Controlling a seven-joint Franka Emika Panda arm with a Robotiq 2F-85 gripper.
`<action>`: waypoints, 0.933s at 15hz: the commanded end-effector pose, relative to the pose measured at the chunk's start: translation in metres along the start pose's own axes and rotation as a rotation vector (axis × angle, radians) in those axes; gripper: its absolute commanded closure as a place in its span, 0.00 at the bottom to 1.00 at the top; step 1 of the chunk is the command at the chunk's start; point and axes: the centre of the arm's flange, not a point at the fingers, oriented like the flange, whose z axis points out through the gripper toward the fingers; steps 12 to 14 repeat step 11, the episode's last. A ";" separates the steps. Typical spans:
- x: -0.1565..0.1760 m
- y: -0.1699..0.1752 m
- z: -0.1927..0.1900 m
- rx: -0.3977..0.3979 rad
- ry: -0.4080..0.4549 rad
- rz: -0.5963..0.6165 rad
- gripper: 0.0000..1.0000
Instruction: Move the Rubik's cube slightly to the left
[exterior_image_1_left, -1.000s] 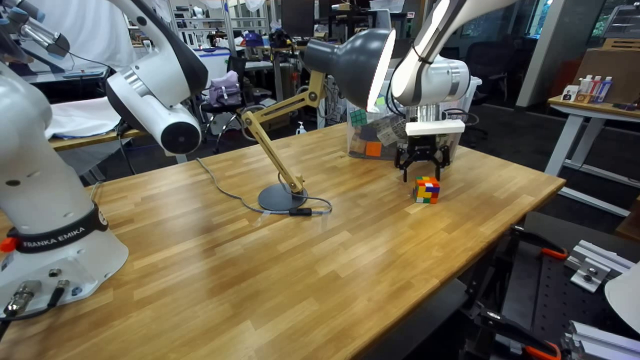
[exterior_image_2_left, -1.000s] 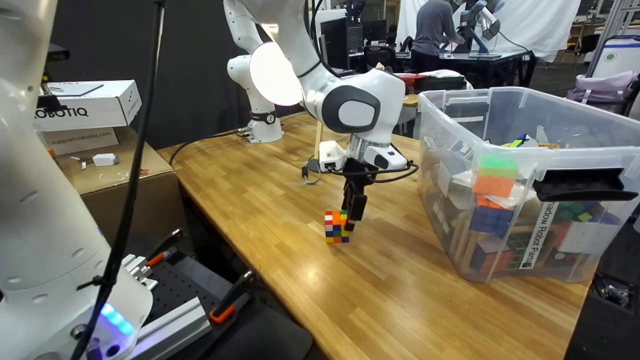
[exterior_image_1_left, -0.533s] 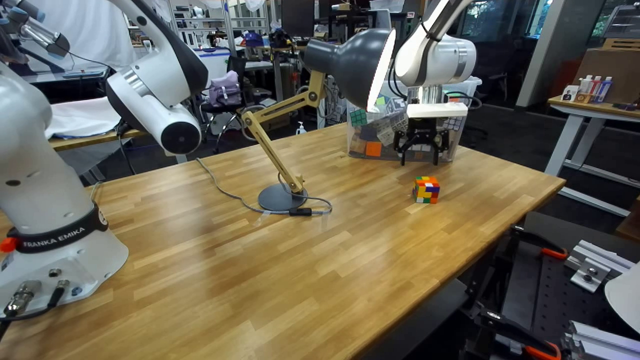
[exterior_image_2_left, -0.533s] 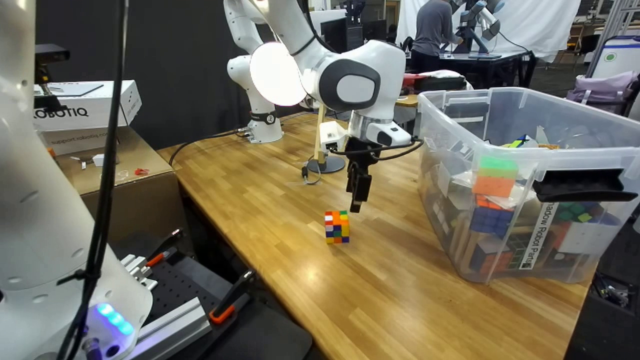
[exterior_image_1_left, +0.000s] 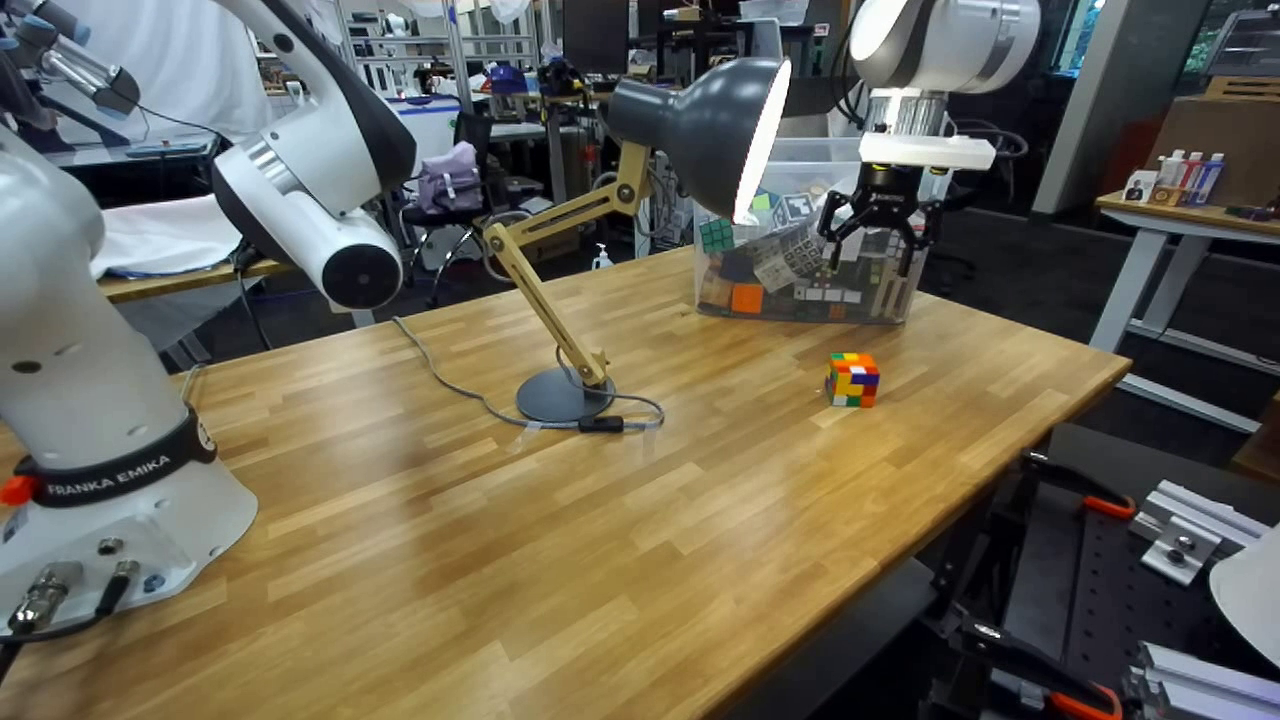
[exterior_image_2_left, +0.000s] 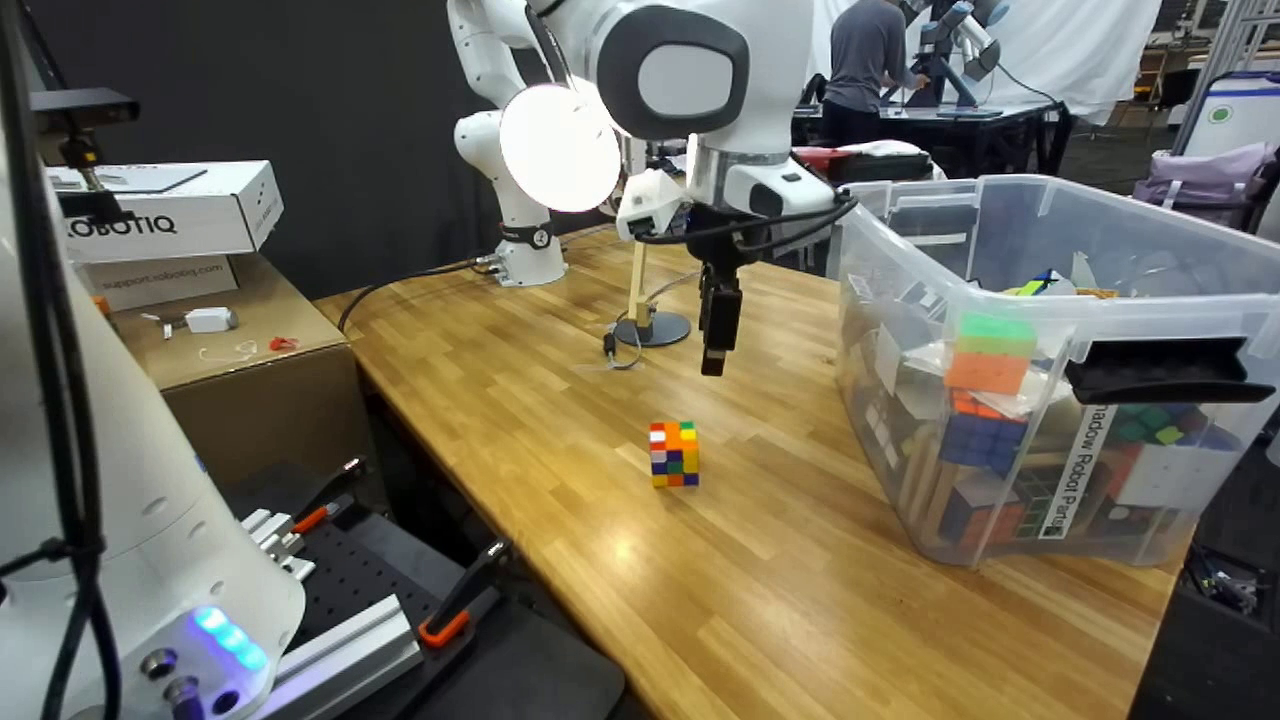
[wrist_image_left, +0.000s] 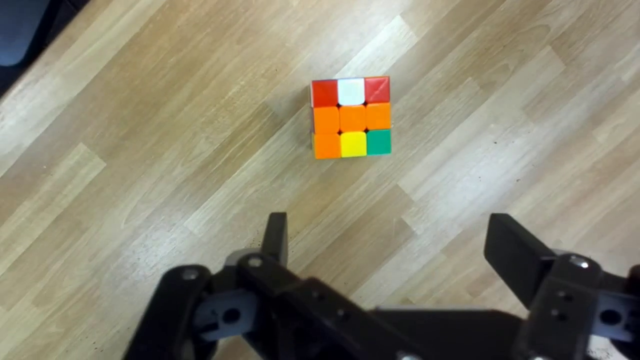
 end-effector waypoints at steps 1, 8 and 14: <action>-0.028 0.024 -0.030 0.046 0.014 0.089 0.00; -0.040 0.054 -0.027 0.062 -0.057 0.174 0.00; -0.044 0.062 -0.028 0.065 -0.083 0.191 0.00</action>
